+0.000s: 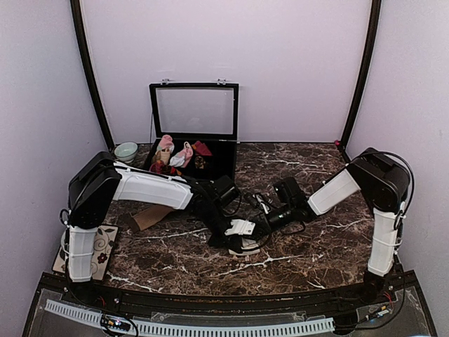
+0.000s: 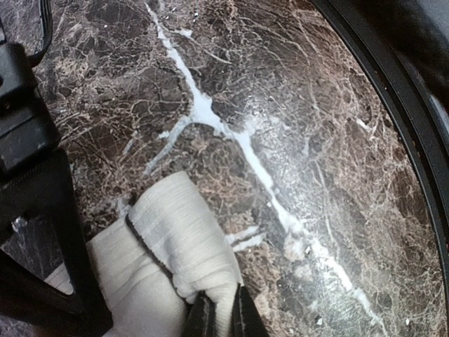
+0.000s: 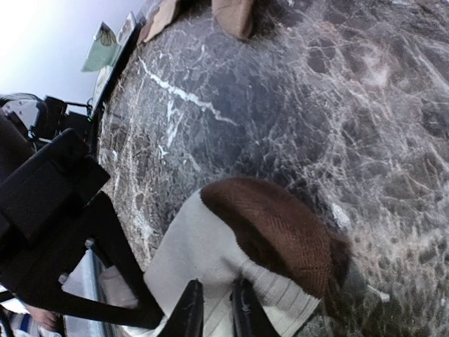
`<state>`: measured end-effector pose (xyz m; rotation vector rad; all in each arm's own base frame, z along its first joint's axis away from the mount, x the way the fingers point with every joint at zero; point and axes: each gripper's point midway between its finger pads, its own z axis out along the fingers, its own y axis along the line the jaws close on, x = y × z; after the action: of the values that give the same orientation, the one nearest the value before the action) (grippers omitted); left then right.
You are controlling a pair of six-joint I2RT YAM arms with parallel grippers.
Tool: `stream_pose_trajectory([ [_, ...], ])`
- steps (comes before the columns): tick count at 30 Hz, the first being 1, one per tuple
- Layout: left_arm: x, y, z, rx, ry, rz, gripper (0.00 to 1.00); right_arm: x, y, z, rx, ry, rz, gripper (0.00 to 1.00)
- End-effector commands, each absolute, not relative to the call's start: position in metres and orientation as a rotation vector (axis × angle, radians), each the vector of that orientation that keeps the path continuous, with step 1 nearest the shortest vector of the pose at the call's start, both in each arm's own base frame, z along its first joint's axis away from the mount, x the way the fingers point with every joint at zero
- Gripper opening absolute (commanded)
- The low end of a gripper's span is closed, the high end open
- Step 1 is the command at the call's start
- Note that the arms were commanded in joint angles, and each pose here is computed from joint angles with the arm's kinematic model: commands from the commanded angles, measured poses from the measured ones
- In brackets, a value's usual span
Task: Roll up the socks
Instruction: Roll the sock at the center of the board.
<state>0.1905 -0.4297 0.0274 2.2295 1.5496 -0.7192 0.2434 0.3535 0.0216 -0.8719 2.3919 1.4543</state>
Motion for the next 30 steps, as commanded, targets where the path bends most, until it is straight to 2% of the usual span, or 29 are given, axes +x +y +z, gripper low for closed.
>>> stream_pose_trajectory([
  [1, 0.155, -0.385, -0.023, 2.340, 1.877, -0.876, 0.00, 0.242, 0.349, 0.024, -0.848, 2.358, 1.538, 0.18],
  [8, 0.146, -0.375, -0.036, 2.325, 2.050, -0.976, 0.00, 0.263, 0.338, 0.053, -0.850, 2.242, 1.491, 0.18],
  [10, 0.145, -0.372, -0.038, 2.301, 2.111, -1.004, 0.00, 0.270, 0.331, 0.064, -0.871, 2.210, 1.419, 0.24],
  [11, 0.146, -0.371, -0.038, 2.279, 2.140, -1.023, 0.00, 0.271, 0.329, 0.068, -0.893, 2.190, 1.382, 0.34],
  [12, 0.147, -0.371, -0.036, 2.257, 2.164, -1.052, 0.00, 0.271, 0.327, 0.072, -0.913, 2.168, 1.348, 0.85],
  [13, 0.149, -0.371, -0.035, 2.232, 2.191, -1.082, 0.00, 0.270, 0.324, 0.073, -0.924, 2.155, 1.321, 0.98],
  [16, 0.154, -0.371, -0.030, 2.168, 2.241, -1.155, 0.00, 0.261, 0.314, 0.072, -0.950, 2.150, 1.287, 0.99],
  [22, 0.158, -0.370, -0.036, 2.171, 2.279, -1.140, 0.01, 0.260, 0.282, 0.063, -0.826, 2.199, 1.129, 0.99],
  [26, 0.160, -0.369, -0.041, 2.171, 2.295, -1.122, 0.01, 0.268, 0.269, 0.120, -0.737, 1.987, 1.110, 0.99],
  [30, 0.163, -0.371, -0.046, 2.168, 2.328, -1.102, 0.01, 0.296, 0.224, 0.145, -0.302, 1.922, 0.944, 0.99],
])
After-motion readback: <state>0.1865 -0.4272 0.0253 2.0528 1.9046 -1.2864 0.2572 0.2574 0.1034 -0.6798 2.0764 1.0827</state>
